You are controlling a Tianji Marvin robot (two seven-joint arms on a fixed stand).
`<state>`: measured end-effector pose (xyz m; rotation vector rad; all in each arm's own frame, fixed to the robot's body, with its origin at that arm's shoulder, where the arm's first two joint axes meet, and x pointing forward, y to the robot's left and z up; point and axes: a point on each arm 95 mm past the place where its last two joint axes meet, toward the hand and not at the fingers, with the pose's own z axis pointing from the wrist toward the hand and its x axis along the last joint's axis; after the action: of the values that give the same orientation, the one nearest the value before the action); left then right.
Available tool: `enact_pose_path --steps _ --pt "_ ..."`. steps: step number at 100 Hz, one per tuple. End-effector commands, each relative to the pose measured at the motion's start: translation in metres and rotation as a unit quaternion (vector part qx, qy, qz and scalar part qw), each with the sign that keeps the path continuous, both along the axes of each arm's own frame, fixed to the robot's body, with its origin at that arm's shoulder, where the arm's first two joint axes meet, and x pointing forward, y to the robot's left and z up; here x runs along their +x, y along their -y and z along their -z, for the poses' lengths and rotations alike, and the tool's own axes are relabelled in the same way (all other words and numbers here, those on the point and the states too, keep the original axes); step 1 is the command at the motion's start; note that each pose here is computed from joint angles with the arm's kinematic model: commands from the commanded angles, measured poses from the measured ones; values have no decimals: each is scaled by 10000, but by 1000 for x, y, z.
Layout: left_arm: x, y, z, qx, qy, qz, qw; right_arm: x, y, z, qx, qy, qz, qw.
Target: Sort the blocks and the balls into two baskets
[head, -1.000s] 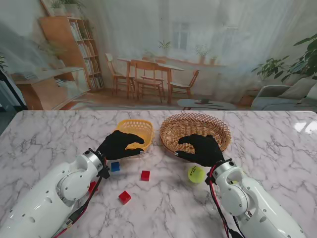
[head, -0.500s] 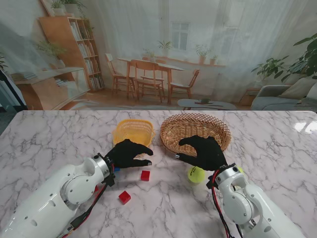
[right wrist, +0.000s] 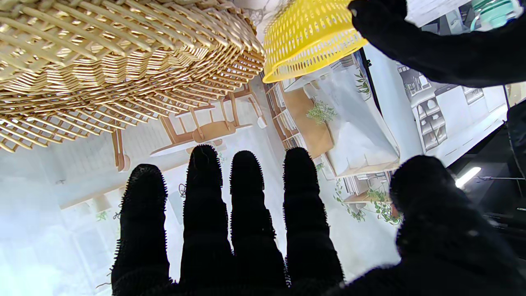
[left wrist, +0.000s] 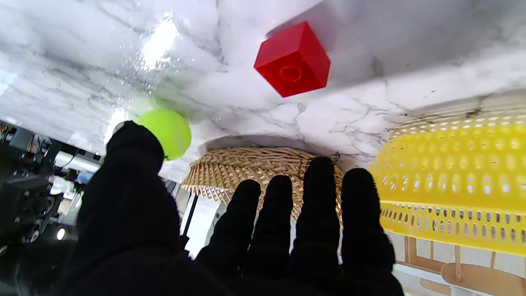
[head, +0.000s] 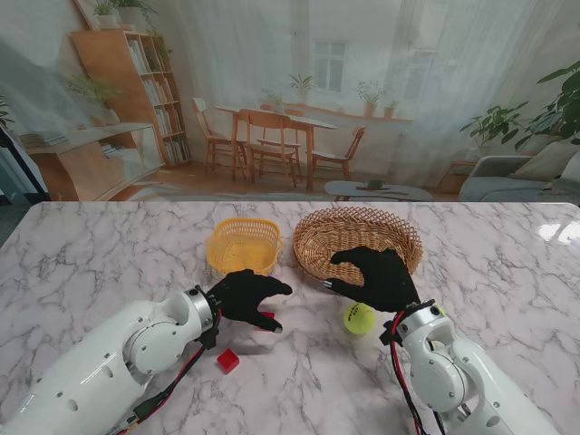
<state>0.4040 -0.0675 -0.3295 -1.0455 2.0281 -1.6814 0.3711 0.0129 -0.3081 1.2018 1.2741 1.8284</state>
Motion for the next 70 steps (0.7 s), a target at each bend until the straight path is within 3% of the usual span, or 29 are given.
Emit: enact_pose_path --steps 1,29,70 --pt "2 1 3 83 -86 -33 9999 -2 -1 0 7 -14 10 10000" --pt "3 7 9 320 116 29 9994 -2 0 1 3 -18 49 10000" --pt "11 5 8 528 816 394 9945 -2 0 1 -7 -26 87 10000"
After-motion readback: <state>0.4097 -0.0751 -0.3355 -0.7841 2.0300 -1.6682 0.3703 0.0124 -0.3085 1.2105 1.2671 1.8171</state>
